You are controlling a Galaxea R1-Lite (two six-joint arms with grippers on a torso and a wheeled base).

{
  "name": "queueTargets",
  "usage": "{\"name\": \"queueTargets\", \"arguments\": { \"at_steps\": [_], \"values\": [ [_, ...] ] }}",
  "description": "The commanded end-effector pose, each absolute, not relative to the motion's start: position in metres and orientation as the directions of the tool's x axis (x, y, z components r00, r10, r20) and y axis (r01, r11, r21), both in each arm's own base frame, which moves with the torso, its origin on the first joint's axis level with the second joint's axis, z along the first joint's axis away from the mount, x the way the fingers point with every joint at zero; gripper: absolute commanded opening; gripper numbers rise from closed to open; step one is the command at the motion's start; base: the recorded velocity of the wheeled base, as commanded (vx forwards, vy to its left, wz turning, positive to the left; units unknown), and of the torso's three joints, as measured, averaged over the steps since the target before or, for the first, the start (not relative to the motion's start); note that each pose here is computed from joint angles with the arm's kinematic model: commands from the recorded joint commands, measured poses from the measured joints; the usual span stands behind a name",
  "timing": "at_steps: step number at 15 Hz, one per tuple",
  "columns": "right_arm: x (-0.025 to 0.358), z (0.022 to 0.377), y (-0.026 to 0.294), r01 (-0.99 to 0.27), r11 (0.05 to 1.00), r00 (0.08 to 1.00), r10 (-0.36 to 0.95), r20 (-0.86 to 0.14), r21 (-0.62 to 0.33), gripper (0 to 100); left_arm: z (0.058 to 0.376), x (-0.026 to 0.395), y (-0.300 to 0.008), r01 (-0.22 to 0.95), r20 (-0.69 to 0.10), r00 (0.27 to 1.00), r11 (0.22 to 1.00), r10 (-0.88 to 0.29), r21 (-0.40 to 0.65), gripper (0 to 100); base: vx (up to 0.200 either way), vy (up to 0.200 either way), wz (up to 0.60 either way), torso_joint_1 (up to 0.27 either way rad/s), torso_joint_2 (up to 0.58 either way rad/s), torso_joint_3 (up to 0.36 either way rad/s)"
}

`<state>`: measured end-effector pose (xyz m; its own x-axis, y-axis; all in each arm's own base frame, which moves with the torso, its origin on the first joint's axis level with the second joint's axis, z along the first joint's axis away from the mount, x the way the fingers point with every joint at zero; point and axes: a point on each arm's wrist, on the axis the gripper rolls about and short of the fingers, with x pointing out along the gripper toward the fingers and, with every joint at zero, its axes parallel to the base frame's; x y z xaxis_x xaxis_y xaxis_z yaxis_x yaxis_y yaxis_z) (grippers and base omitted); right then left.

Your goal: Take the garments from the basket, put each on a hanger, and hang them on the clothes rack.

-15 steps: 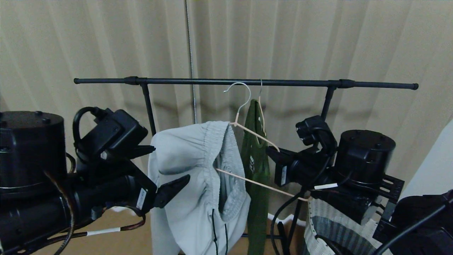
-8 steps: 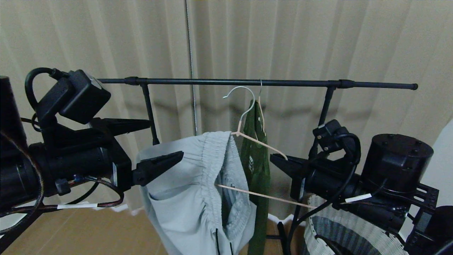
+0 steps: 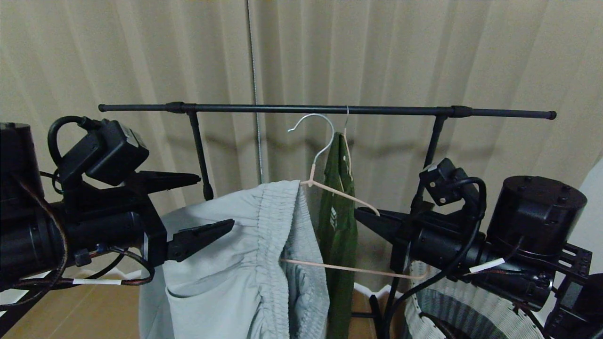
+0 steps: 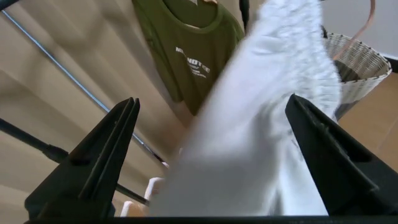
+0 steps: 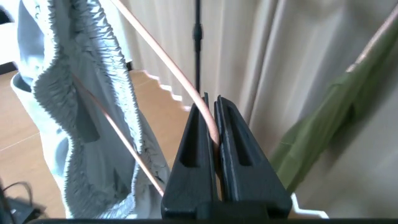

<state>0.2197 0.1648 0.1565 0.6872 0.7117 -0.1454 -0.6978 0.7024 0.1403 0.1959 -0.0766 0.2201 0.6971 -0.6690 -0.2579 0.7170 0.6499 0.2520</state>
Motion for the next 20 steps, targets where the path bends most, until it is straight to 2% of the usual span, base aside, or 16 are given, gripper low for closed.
{"name": "queueTargets", "arguments": {
  "at_steps": [1,5,11,15,16,20],
  "values": [
    [0.219,0.157,0.165,-0.705,0.695,0.68,0.719,-0.144,0.14,0,0.219,0.197,-0.076,0.717,-0.263,0.697,0.651,-0.667,0.249,100,0.0,0.0,0.0,0.0,0.0,0.0],
    [0.216,0.152,0.164,-0.766,0.633,0.616,0.772,-0.156,0.11,0,0.217,0.197,-0.078,0.735,-0.268,0.678,0.634,-0.684,0.242,100,0.0,0.0,0.0,0.0,0.0,0.0],
    [0.213,0.154,0.166,-0.809,0.577,0.56,0.815,-0.147,0.115,0,0.194,0.204,-0.088,0.779,-0.35,0.626,0.577,-0.697,0.245,100,0.0,0.0,0.0,0.0,0.0,0.0],
    [0.212,0.155,0.168,-0.836,0.537,0.522,0.842,-0.138,0.113,0,0.192,0.203,-0.092,0.805,-0.353,0.593,0.546,-0.724,0.232,100,0.0,0.0,0.0,0.0,0.0,0.0],
    [0.211,0.157,0.169,-0.849,0.519,0.509,0.854,-0.108,0.103,0,0.19,0.202,-0.092,0.809,-0.36,0.587,0.542,-0.725,0.228,0,0.0,0.0,0.0,0.0,0.0,0.0],
    [0.212,0.159,0.17,-0.856,0.508,0.502,0.861,-0.083,0.096,0,0.187,0.199,-0.091,0.811,-0.364,0.584,0.54,-0.725,0.225,0,0.0,0.0,0.0,0.0,0.0,0.0]
  ]
}}
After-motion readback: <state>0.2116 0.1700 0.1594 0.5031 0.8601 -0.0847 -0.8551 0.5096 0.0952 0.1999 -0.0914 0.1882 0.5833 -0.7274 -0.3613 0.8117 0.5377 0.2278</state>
